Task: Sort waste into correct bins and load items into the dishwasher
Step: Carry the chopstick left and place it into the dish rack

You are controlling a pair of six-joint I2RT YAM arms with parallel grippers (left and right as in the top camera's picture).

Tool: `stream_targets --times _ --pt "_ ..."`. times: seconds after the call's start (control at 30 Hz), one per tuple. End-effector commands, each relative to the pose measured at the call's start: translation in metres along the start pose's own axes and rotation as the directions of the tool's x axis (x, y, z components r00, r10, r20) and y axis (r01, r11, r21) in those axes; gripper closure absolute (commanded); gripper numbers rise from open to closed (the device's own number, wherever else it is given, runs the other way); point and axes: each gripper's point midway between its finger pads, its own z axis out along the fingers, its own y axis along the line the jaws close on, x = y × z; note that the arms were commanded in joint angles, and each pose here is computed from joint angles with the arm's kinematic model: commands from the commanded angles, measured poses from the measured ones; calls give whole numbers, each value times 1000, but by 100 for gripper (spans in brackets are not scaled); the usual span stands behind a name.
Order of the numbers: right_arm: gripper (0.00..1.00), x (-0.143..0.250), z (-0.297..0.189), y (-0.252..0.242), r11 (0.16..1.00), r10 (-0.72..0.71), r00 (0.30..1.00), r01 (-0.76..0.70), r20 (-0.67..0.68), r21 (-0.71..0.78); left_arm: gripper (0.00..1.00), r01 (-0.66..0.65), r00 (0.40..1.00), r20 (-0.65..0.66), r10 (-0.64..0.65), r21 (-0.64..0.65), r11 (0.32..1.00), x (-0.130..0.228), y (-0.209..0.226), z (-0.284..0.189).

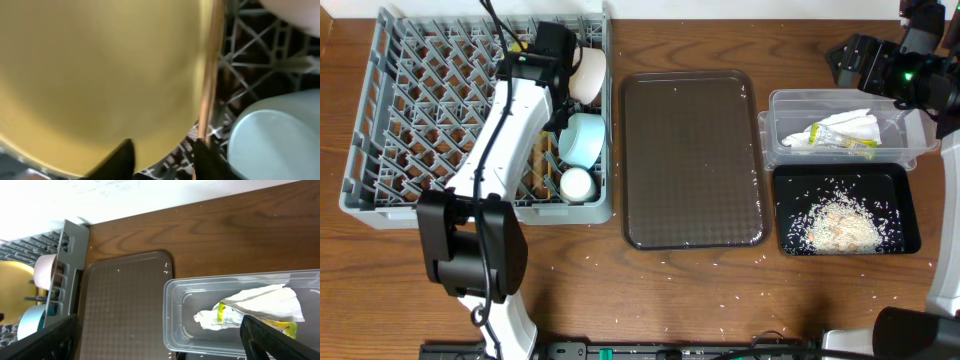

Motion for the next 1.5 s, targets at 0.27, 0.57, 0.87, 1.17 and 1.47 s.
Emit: stream_targets --times 0.27,0.57,0.87,1.17,1.47 --pt "1 -1 -3 -1 1000 13 1000 -13 7 -1 45 80 996 44 -81 23 997 7 21 -44" --pt "1 -1 -3 -1 1000 13 1000 -13 7 -1 28 115 963 203 -175 278 954 16 29 -141" --pt "1 -1 -3 -1 1000 13 1000 -13 7 -1 16 96 972 169 -161 335 937 46 32 -165" --pt "1 -1 -3 -1 1000 13 1000 -13 7 -1 15 94 979 143 -147 328 940 52 32 -162" --pt "1 -1 -3 -1 1000 13 1000 -13 7 -1 14 94 979 143 -147 328 940 52 32 -162"
